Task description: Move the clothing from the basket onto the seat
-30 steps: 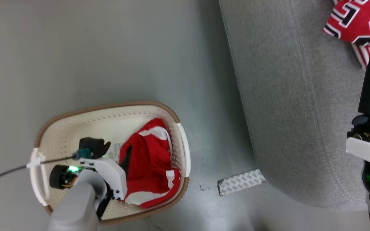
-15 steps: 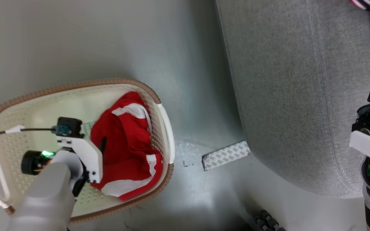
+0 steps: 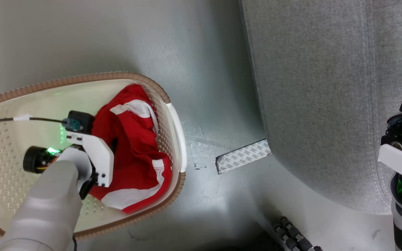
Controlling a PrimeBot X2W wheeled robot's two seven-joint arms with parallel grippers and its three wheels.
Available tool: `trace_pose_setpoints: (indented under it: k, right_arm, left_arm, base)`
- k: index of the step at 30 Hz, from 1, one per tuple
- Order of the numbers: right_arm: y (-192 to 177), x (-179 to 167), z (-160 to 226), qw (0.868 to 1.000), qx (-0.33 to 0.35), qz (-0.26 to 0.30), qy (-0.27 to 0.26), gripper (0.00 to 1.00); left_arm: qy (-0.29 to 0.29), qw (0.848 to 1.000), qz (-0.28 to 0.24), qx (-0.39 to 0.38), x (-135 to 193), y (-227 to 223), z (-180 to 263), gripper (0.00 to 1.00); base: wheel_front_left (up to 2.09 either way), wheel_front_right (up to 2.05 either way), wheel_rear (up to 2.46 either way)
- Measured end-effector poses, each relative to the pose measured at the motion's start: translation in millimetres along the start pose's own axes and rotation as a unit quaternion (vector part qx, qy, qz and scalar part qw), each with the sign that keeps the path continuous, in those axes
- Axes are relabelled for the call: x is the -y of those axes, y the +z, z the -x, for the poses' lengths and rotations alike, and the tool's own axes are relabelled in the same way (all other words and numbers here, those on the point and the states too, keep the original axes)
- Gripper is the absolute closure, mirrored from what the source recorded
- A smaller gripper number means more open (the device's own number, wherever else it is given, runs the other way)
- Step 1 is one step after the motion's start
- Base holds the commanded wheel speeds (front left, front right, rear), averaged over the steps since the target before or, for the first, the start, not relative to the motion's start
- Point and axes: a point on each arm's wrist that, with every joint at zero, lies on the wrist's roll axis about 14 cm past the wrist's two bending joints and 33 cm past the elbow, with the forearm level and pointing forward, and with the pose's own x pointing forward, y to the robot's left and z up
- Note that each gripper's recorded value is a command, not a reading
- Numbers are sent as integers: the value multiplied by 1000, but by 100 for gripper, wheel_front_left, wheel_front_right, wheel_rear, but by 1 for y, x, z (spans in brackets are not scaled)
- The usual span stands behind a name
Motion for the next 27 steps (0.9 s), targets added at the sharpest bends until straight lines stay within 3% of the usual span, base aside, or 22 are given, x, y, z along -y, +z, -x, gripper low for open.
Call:
trace_pose_setpoints:
  k: [8, 9, 10, 12, 19, 27]
  right_arm:
    - [-13, -16, -3, 1000, -9, 4, 24, 0]
    - [-15, -17, -3, 1000, -10, 4, 26, 0]
    - [-16, -18, -3, 1000, -11, 4, 27, 0]
    - [-18, -21, -3, 999, -12, 3, 30, 0]
    - [-17, -21, -5, 999, -10, 5, 32, 0]
    - [13, -24, -8, 999, 17, 5, 33, 0]
  left_arm:
    - [0, 1000, 6, -8, -4, -4, 0, 0]
    - [-1, 1000, 5, -8, -4, -4, 0, 4]
    - [-2, 1000, 4, -7, -4, -3, 1, 31]
    - [-3, 1000, 2, -5, -5, -4, 1, 100]
    - [-5, 1000, -4, 14, -9, 4, 4, 100]
    - [1, 998, 0, 65, -7, 32, 28, 100]
  base:
    - [10, 10, 10]
    - [7, 7, 7]
    - [7, 7, 7]
    - [5, 5, 5]
    - [0, 0, 0]
    - [0, 0, 0]
